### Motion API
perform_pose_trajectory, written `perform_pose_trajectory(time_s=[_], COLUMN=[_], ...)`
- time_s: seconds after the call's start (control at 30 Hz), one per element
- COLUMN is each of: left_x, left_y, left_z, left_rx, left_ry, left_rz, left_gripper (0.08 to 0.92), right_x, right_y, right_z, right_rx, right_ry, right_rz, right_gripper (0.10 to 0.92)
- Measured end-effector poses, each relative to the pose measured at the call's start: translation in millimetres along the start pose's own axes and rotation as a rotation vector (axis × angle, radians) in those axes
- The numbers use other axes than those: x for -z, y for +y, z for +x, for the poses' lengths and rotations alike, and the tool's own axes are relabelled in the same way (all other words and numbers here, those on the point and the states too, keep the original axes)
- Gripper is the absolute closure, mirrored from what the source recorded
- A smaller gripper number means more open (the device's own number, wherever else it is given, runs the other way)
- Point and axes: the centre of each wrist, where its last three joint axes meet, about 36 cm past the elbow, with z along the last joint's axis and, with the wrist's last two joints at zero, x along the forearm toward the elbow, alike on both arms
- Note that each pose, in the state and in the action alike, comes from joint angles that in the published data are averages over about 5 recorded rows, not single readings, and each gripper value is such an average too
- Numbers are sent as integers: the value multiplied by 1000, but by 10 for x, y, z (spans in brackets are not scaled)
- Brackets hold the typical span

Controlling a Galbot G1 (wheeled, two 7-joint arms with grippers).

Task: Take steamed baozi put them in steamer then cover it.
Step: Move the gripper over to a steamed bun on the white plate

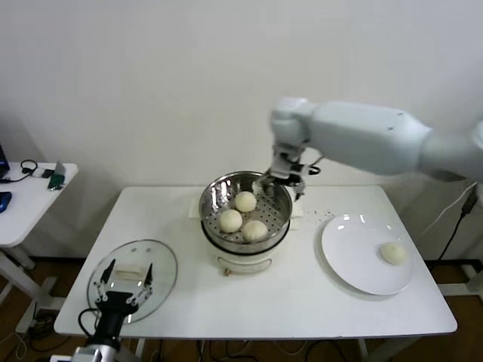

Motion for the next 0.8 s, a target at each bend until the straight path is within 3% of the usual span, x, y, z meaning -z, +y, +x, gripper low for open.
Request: perform_pose_trajectory(time_s=[0.4, 0.8], left_x=[18, 140], left_y=[18, -27], left_z=[-25, 18], left_rx=[8, 7], left_ry=[-7, -15], left_rz=[-4, -5], left_gripper=[177, 177], right_x=[-934, -1242], right_y=[1472, 2641], right_z=[-262, -948], right_rx=[-68, -29], right_ry=[-38, -42], right_rz=[-620, -910], right_gripper=[199, 200])
